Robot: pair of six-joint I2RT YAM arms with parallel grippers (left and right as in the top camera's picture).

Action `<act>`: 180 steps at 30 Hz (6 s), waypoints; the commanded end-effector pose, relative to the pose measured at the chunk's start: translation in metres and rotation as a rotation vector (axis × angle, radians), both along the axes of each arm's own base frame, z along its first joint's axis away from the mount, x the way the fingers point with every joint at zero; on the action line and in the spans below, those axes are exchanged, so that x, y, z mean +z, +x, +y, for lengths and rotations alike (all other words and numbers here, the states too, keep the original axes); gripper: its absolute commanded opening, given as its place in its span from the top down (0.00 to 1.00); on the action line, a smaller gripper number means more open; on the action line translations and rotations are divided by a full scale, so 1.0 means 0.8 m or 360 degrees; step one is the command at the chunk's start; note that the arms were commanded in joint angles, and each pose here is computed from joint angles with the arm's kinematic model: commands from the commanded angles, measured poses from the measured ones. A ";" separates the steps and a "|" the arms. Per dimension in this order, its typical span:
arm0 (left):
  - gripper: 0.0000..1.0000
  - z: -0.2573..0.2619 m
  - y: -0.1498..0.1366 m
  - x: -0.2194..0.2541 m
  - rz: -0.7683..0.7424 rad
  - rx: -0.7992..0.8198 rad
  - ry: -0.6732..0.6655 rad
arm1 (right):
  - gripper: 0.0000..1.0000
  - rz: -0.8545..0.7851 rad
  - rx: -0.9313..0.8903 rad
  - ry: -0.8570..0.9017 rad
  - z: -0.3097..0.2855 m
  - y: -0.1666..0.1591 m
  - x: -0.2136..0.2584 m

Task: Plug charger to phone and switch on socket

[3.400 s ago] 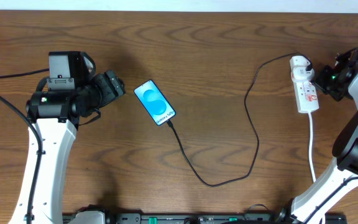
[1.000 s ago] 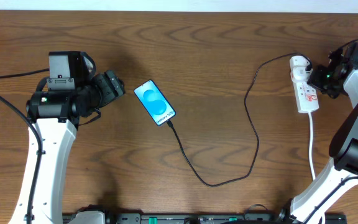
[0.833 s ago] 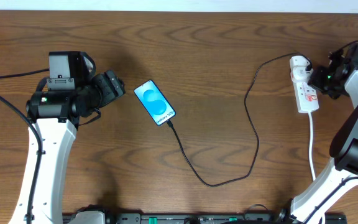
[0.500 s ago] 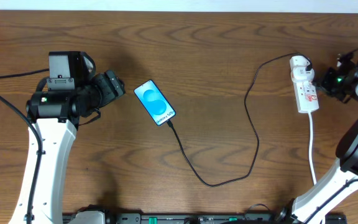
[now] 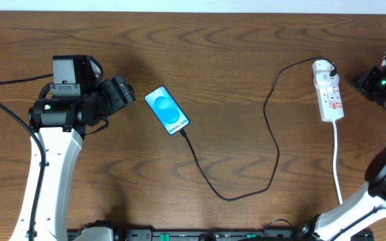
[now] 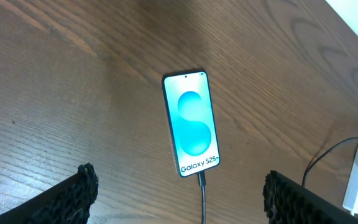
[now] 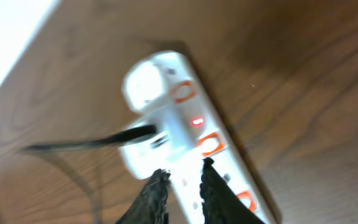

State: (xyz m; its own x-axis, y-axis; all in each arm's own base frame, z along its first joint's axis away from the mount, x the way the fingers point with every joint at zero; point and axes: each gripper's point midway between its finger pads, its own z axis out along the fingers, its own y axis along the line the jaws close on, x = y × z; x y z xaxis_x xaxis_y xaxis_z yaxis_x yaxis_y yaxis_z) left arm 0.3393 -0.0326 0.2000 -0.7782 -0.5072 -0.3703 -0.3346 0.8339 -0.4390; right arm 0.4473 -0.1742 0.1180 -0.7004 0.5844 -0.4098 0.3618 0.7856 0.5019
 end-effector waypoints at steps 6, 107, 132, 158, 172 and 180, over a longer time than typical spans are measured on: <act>0.13 0.005 0.002 -0.001 -0.0005 -0.0009 0.0031 | 0.59 -0.0517 0.0346 -0.0364 0.106 -0.056 0.230; 0.13 0.057 -0.026 0.017 -0.0484 -0.0073 0.0622 | 0.01 -0.1425 0.0524 -0.1033 0.258 -0.253 0.042; 0.13 0.054 -0.115 -0.069 -0.1413 -0.0053 0.0899 | 0.01 -0.1425 0.0524 -0.1033 0.258 -0.253 0.042; 0.13 0.054 -0.119 -0.080 -0.1366 -0.0066 0.0894 | 0.01 -0.1425 0.0524 -0.1033 0.258 -0.253 0.042; 0.13 0.054 -0.119 -0.080 -0.1366 -0.0066 0.0894 | 0.01 -0.1425 0.0524 -0.1033 0.258 -0.253 0.042; 0.13 0.054 -0.119 -0.080 -0.1366 -0.0066 0.0894 | 0.01 -0.1425 0.0524 -0.1033 0.258 -0.253 0.042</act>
